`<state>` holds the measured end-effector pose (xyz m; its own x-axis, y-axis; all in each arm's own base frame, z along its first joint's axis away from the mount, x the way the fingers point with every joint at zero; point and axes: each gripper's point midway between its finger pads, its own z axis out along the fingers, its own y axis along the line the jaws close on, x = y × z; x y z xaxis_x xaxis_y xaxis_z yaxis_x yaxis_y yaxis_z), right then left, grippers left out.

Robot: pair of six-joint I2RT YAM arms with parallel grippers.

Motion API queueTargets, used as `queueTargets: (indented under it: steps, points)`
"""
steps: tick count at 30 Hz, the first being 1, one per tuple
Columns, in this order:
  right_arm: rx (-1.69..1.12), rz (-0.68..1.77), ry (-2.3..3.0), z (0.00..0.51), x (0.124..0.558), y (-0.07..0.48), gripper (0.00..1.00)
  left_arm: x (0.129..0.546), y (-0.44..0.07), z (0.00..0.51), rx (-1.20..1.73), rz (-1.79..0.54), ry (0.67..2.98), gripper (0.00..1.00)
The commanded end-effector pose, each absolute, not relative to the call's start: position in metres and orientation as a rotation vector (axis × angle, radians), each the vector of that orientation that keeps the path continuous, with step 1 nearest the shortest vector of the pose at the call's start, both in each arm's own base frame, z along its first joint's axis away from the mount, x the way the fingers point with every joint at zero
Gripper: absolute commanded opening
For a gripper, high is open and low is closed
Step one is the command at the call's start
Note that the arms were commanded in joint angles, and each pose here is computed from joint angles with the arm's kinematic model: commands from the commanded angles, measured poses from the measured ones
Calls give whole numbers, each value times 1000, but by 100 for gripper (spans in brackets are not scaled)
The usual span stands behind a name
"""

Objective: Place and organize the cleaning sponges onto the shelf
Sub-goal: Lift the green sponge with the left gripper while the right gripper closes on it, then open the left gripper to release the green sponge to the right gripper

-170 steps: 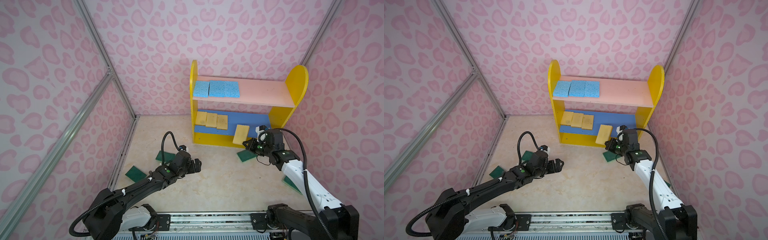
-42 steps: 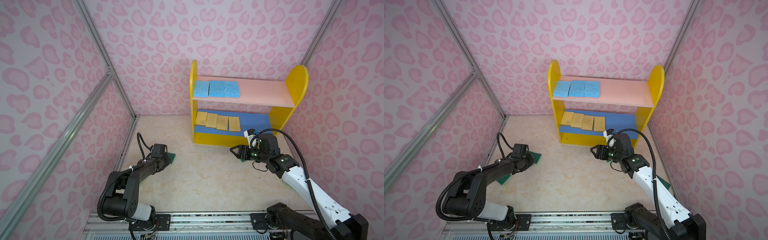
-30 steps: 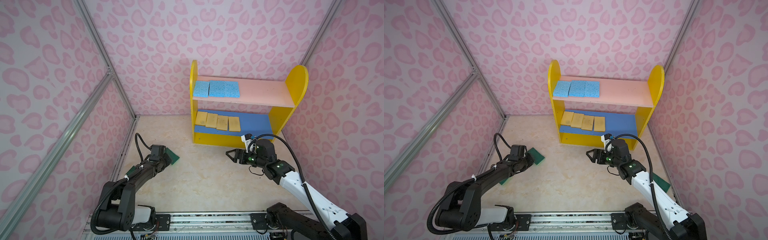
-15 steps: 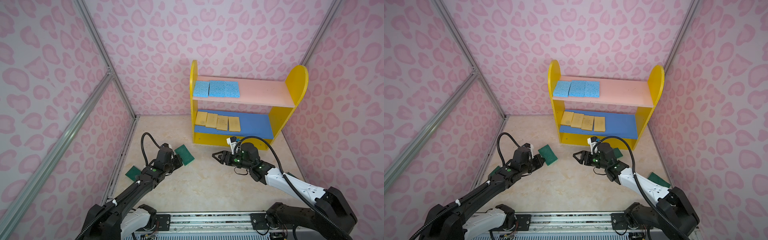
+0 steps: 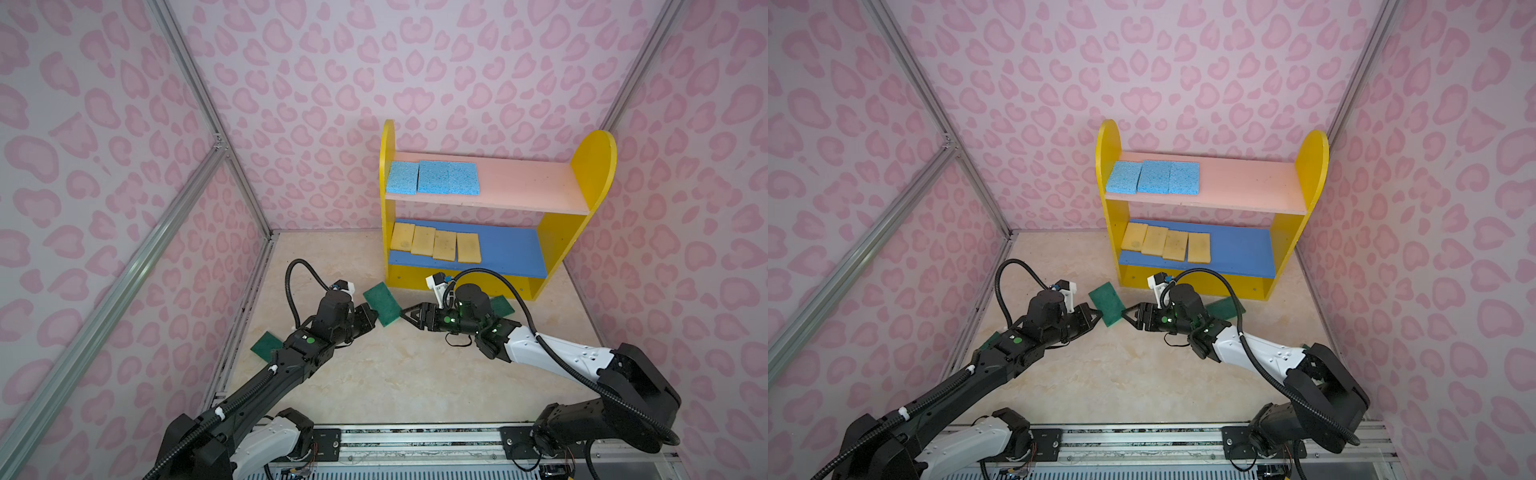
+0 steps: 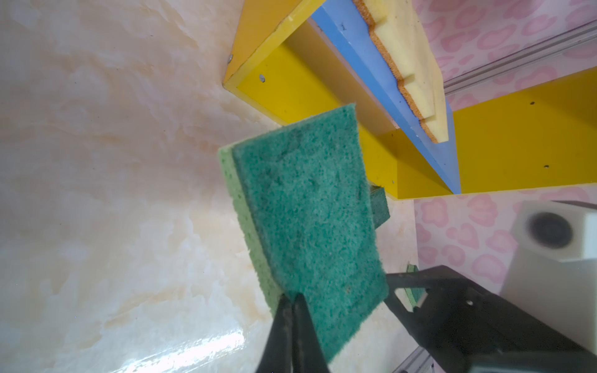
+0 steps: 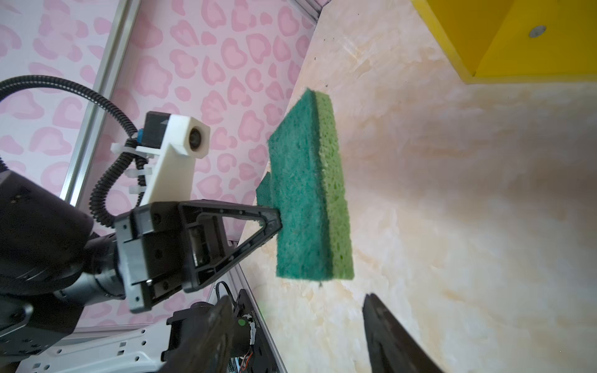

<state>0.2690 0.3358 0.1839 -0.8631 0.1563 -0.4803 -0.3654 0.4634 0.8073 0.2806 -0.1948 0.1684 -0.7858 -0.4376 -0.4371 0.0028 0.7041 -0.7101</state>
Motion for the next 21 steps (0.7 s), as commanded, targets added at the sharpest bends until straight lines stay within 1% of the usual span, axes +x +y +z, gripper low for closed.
queueTargets:
  steps: [1,8,15,17,19,21]
  points:
    - [-184,1436,2176,194,273,344,62,285,-200,188,-324,-1014,2253,4]
    - [-180,1427,2206,184,276,348,61,284,-202,194,-312,-1030,2242,3]
    - [-171,1426,2221,177,278,350,43,284,-205,192,-301,-1040,2249,3]
    - [-167,1424,2219,177,279,350,40,284,-206,191,-296,-1042,2253,4]
    - [-164,1419,2217,177,281,349,40,283,-206,190,-291,-1040,2257,3]
    - [-158,1413,2218,177,283,347,44,283,-206,189,-288,-1036,2259,3]
